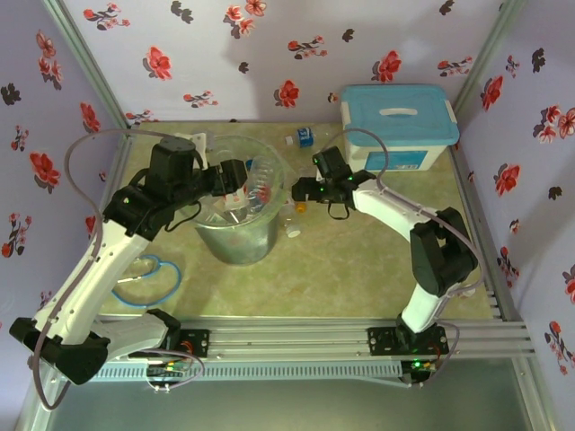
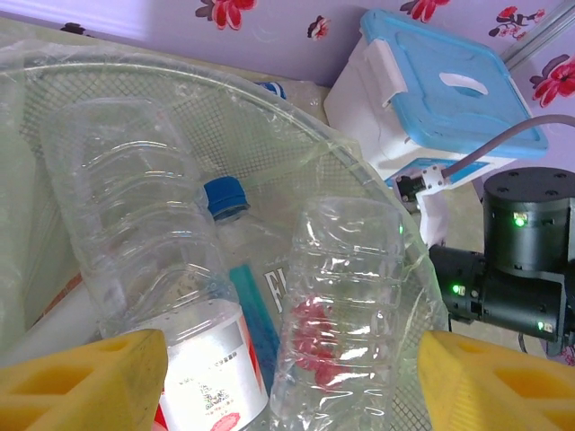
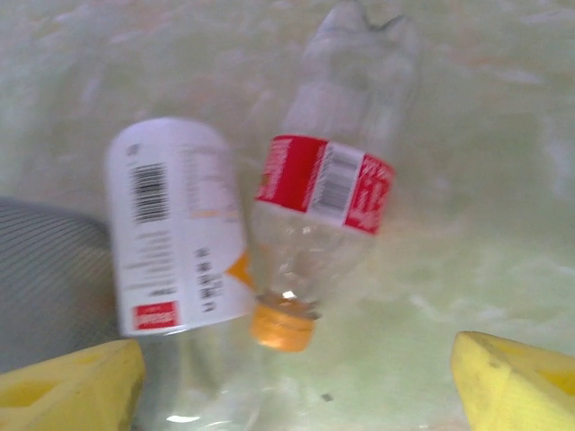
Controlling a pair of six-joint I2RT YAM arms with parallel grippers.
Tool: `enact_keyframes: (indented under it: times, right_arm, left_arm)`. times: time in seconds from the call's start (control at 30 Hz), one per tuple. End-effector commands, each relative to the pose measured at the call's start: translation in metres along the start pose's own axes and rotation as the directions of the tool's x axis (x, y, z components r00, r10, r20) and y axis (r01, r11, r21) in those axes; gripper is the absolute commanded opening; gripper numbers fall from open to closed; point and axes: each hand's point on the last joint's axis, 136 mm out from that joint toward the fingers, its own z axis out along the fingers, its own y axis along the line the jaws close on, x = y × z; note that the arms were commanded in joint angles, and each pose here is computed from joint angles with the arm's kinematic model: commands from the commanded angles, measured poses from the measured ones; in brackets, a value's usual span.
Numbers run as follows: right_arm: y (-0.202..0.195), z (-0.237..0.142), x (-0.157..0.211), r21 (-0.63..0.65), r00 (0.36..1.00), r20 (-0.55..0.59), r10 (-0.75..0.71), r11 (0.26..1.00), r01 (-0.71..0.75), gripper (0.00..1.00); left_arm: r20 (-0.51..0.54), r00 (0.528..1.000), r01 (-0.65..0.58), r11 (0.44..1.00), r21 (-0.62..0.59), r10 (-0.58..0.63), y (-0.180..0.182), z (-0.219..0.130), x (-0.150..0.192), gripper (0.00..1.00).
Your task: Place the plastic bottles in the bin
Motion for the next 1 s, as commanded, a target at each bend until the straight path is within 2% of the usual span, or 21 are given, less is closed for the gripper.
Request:
enact_keyframes:
  times: [0.0,0.13,0.43,0.57,0.73,0.97]
  right_arm:
    - [0.023,0.007,0.01,-0.103,0.999,-0.04,-0.016,0.995,0.012,0.84]
    - [0.035,0.023,0.018,-0.16,0.995,-0.098,0.002,0.987,-0.018,0.79]
    - [0.038,0.048,0.036,-0.17,0.98,-0.189,0.062,0.981,-0.095,0.71]
    - [0.033,0.059,0.043,-0.148,0.974,-0.214,0.074,0.983,-0.107,0.71]
    - [0.031,0.075,0.054,-0.148,0.961,-0.255,0.11,0.977,-0.152,0.78]
    - [0.032,0.083,0.061,-0.162,0.952,-0.272,0.14,0.969,-0.188,0.73]
  left_arm:
    - [0.028,1.0,0.005,1.0,-0.001,-0.005,0.003,-0.004,-0.007,0.74]
    - [0.039,0.999,0.014,1.0,-0.014,-0.013,0.01,-0.011,-0.008,0.74]
    - [0.05,0.998,0.034,0.999,-0.042,-0.032,0.023,-0.022,-0.004,0.74]
    - [0.051,0.998,0.037,0.998,-0.046,-0.035,0.025,-0.021,-0.004,0.74]
    - [0.05,0.998,0.038,0.998,-0.048,-0.036,0.026,-0.021,-0.003,0.74]
    - [0.051,0.998,0.043,0.998,-0.048,-0.04,0.027,-0.021,-0.002,0.74]
